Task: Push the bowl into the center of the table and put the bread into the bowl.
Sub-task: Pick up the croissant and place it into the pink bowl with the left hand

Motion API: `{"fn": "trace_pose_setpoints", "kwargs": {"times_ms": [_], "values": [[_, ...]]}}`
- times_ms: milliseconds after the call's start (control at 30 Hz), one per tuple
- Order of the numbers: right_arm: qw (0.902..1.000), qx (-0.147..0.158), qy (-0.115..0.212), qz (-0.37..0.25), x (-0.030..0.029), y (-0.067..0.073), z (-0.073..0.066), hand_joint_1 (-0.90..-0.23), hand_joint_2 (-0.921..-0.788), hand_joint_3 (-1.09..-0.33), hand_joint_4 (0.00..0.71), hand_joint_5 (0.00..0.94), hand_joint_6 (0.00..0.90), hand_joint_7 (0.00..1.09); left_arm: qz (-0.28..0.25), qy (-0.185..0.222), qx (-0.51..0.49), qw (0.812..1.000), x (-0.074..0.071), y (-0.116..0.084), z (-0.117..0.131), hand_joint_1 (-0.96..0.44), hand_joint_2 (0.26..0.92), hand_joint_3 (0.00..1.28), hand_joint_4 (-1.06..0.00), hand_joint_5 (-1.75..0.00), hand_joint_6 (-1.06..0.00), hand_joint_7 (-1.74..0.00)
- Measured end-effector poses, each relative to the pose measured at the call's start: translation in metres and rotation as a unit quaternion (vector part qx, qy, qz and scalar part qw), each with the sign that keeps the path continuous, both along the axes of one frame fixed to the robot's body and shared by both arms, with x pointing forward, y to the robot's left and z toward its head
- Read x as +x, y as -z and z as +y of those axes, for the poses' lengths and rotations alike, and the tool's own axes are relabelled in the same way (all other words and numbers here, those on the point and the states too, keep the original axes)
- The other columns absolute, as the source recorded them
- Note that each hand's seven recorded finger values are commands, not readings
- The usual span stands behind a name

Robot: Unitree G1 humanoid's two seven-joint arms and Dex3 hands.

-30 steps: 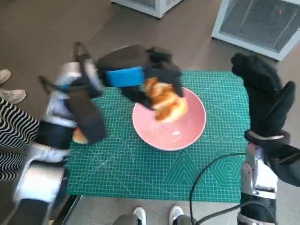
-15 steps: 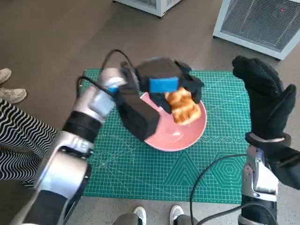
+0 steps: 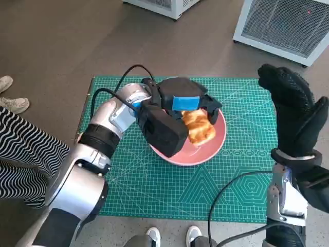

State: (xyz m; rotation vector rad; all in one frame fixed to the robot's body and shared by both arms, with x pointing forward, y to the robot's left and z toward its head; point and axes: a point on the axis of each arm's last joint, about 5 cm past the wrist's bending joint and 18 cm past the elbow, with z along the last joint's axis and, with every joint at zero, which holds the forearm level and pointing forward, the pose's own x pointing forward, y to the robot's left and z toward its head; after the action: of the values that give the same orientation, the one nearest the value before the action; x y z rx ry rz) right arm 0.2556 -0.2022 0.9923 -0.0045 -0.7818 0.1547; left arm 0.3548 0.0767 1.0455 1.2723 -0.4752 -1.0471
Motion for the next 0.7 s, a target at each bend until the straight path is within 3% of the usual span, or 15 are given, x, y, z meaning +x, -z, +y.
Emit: {"fn": "trace_pose_setpoints", "kwargs": {"times_ms": [67, 267, 467, 700], "values": [[1.0000, 0.000, 0.001, 0.000, -0.0001, 0.000, 0.000, -0.697, -0.921, -0.713, 0.152, 0.003, 0.056, 0.52, 0.023, -0.005, 0.014, 1.000, 0.001, -0.001, 0.002, -0.07, 0.752, 0.06, -0.12, -0.07, -0.23, -0.17], [1.0000, 0.001, 0.003, 0.002, -0.0009, 0.001, 0.000, -0.694, -0.921, -0.718, 0.153, 0.003, 0.052, 0.52, 0.071, -0.017, 0.009, 0.997, 0.005, -0.013, 0.013, -0.12, 0.734, 0.03, -0.08, -0.01, -0.21, -0.09], [1.0000, 0.000, 0.002, 0.002, -0.0008, 0.001, 0.000, -0.691, -0.921, -0.720, 0.153, 0.003, 0.050, 0.52, 0.046, -0.012, -0.038, 0.998, 0.003, -0.035, 0.032, -0.18, 0.734, 0.02, -0.05, 0.00, -0.21, -0.07], [1.0000, 0.001, 0.002, 0.002, -0.0009, 0.001, 0.000, -0.691, -0.921, -0.721, 0.153, 0.002, 0.049, 0.52, 0.014, -0.006, -0.096, 0.995, -0.006, -0.064, 0.076, -0.18, 0.736, 0.01, -0.05, 0.00, -0.22, -0.06]]}}
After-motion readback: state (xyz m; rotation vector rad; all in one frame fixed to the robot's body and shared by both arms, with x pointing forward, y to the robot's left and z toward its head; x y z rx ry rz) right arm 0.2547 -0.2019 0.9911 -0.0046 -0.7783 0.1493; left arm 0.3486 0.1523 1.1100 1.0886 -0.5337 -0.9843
